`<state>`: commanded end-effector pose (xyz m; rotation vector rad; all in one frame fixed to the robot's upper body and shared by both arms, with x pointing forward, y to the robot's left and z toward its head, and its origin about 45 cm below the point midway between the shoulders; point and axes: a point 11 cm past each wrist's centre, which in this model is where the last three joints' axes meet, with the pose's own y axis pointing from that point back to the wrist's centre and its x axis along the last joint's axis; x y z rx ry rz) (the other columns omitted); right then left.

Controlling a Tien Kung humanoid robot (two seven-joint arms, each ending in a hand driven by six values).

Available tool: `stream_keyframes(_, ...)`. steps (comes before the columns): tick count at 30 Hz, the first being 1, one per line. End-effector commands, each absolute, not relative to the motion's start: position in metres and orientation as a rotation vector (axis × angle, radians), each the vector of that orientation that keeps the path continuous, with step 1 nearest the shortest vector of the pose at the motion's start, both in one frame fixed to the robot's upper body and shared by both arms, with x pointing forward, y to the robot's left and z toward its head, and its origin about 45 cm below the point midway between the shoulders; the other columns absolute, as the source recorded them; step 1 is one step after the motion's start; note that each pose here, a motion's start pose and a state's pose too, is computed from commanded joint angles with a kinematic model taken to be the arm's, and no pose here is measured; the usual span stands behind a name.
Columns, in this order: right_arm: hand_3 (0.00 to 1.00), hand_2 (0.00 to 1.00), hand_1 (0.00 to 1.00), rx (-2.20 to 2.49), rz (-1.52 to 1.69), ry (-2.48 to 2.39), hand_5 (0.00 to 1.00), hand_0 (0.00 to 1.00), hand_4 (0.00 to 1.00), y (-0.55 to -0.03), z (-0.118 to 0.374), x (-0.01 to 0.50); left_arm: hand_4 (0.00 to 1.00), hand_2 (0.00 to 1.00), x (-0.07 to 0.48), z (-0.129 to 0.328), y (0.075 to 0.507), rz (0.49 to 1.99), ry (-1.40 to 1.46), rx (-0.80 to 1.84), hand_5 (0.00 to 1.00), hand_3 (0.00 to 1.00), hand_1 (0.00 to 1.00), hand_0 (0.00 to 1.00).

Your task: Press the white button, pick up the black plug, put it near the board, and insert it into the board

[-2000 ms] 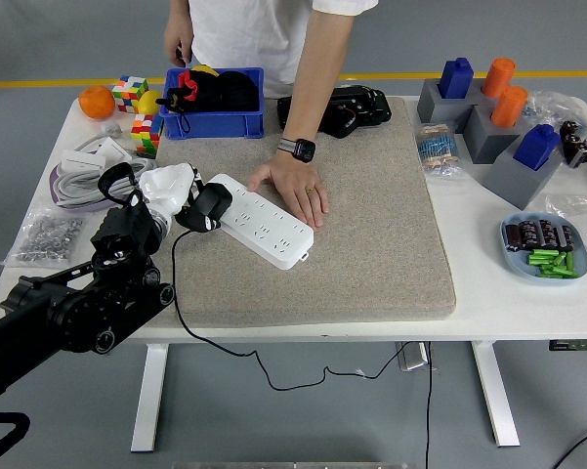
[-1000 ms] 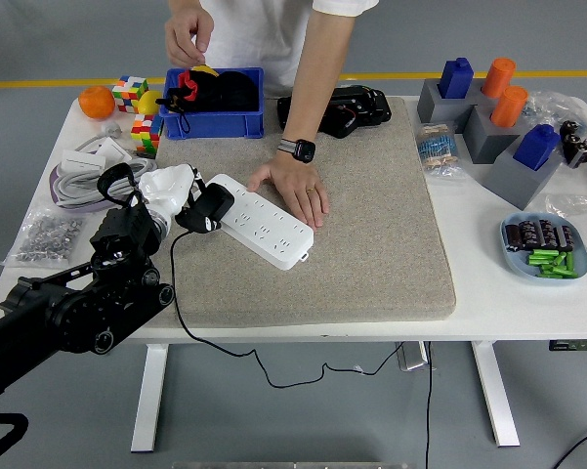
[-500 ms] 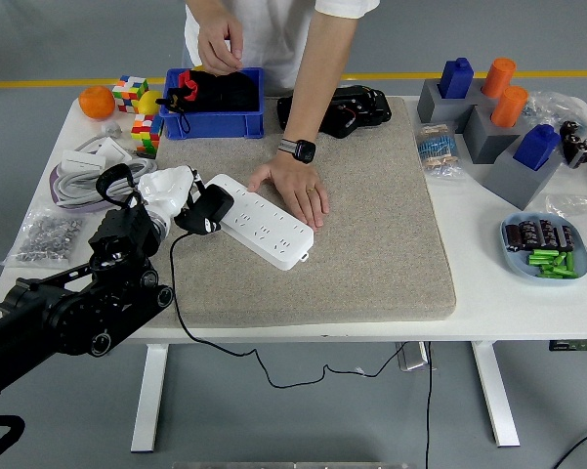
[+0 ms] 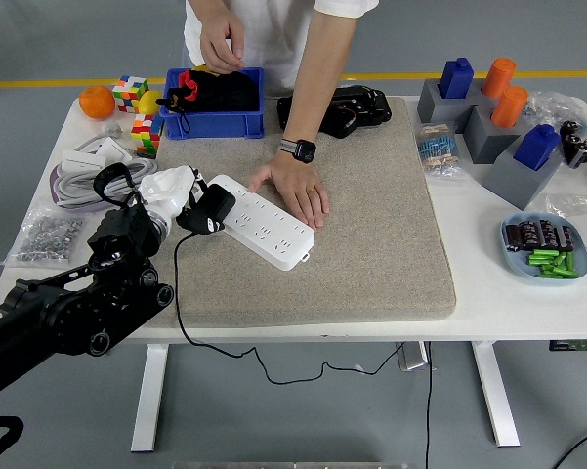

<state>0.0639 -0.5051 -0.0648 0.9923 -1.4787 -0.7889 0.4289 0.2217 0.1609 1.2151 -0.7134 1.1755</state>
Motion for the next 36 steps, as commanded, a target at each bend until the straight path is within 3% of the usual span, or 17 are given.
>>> stream_keyframes(3, 0.625, 0.650, 0.610, 0.993, -0.788, -1.478, 0.401, 0.643, 0.670, -0.505, -0.065, 0.064, 0.988, 0.618, 0.429, 0.160, 0.222, 1.176, -0.703, 1.208, 0.451, 0.736, 0.739, 0.585)
stream_keyframes(4, 0.624, 0.650, 0.608, 0.993, -0.788, -1.479, 0.400, 0.643, 0.669, -0.505, -0.065, 0.064, 0.998, 0.772, 0.429, 0.161, 0.222, 1.176, -0.703, 1.205, 0.554, 0.821, 0.856, 0.778)
stream_keyframes(9, 0.624, 0.650, 0.608, 0.994, -0.788, -1.480, 0.400, 0.643, 0.669, -0.505, -0.065, 0.065, 0.998, 0.772, 0.429, 0.160, 0.222, 1.177, -0.697, 1.200, 0.554, 0.821, 0.856, 0.778)
stream_keyframes(10, 0.624, 0.650, 0.608, 0.995, -0.788, -1.481, 0.400, 0.644, 0.669, -0.505, -0.065, 0.065, 0.998, 0.914, 0.429, 0.160, 0.222, 1.176, -0.697, 1.200, 0.632, 0.927, 0.932, 0.871)
stream_keyframes(21, 0.624, 0.650, 0.609, 0.997, -0.789, -1.480, 0.396, 0.643, 0.668, -0.504, -0.065, 0.065, 0.998, 0.958, 0.423, 0.170, 0.216, 1.195, -0.725, 1.081, 0.684, 0.972, 0.972, 0.910)
stream_keyframes(27, 0.623, 0.650, 0.604, 0.992, -0.792, -1.480, 0.398, 0.643, 0.667, -0.504, -0.066, 0.063, 0.998, 0.944, 0.402, 0.182, 0.213, 1.191, -0.833, 0.941, 0.703, 0.949, 0.965, 0.919)
stream_keyframes(28, 0.623, 0.650, 0.603, 0.991, -0.792, -1.482, 0.396, 0.643, 0.667, -0.504, -0.065, 0.063, 0.998, 0.901, 0.398, 0.182, 0.213, 1.183, -0.843, 0.933, 0.701, 0.870, 0.948, 0.934)
stream_keyframes(33, 0.623, 0.650, 0.603, 0.992, -0.792, -1.490, 0.396, 0.643, 0.667, -0.505, -0.065, 0.064, 0.998, 0.901, 0.382, 0.175, 0.219, 1.129, -0.880, 0.939, 0.701, 0.870, 0.948, 0.934)
stream_keyframes(34, 0.623, 0.650, 0.603, 0.991, -0.791, -1.491, 0.396, 0.643, 0.666, -0.505, -0.065, 0.065, 0.937, 0.905, 0.380, 0.172, 0.222, 1.119, -0.881, 0.946, 0.669, 0.880, 0.965, 0.948)
stream_keyframes(36, 0.623, 0.650, 0.603, 0.992, -0.790, -1.493, 0.396, 0.643, 0.666, -0.505, -0.064, 0.065, 0.937, 0.905, 0.377, 0.168, 0.226, 1.107, -0.879, 0.959, 0.669, 0.880, 0.965, 0.948)
